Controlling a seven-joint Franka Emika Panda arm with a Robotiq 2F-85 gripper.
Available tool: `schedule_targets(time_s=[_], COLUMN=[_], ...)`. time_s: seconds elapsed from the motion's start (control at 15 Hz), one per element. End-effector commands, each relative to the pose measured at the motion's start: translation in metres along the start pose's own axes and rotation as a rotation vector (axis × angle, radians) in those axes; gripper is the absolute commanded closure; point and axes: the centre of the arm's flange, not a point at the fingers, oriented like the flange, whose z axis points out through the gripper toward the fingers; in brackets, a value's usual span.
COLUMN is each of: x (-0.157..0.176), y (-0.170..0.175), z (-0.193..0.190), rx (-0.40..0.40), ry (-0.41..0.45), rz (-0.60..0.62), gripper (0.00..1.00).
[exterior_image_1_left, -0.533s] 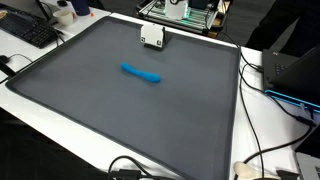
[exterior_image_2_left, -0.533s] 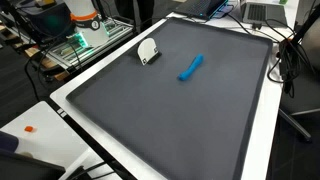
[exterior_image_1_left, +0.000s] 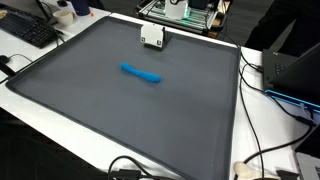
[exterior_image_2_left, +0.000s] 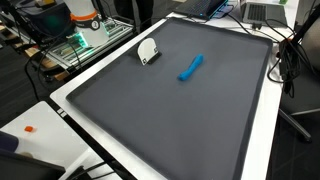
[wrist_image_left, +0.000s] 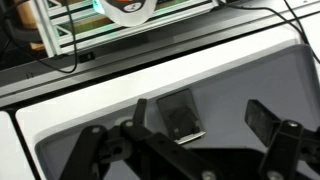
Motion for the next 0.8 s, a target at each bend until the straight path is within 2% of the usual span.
schedule_targets(time_s=[0.0,0.27,0.73], x=[0.014,0.025,0.051], y=[-0.032,-0.048,-0.055], z=[0.025,0.055,0.112], rx=[0.097,0.173,0.242], ry=[0.001,0.051,0.172], rz=[0.178,0.372,0.722], gripper=[0.0,0.0,0.0])
